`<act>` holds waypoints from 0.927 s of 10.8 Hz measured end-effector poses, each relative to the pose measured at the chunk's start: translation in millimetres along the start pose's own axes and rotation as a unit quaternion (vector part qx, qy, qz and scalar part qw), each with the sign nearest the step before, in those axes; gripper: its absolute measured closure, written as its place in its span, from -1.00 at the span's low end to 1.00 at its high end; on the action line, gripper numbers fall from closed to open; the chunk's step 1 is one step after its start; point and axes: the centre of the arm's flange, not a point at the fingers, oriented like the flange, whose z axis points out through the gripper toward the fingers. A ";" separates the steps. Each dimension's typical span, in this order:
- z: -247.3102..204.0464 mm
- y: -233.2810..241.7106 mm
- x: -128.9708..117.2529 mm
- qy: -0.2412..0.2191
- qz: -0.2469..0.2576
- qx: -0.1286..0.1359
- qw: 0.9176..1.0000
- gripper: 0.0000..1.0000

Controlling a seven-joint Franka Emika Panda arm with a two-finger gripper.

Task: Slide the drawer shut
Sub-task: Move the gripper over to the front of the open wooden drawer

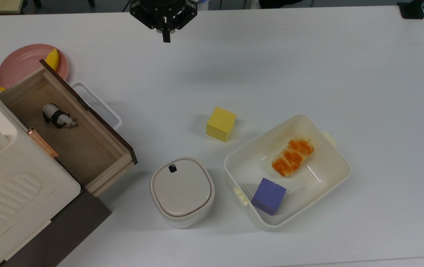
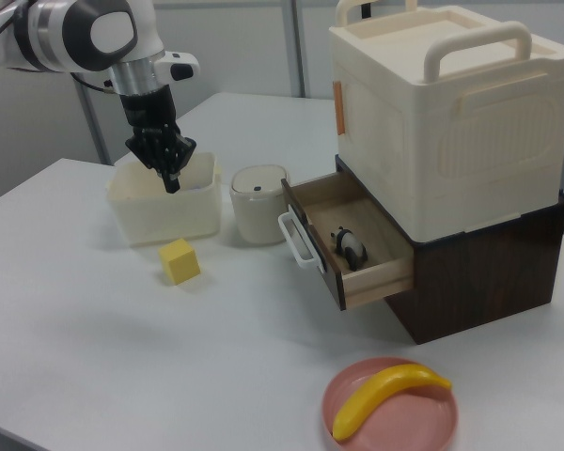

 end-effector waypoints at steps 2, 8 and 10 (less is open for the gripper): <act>0.4 0.0 0.1 0.000 0.000 0.000 1.000 0.98; 28.1 16.3 11.5 -0.020 0.021 0.000 1.000 0.98; 46.1 37.1 23.0 -0.019 0.048 0.001 0.999 0.98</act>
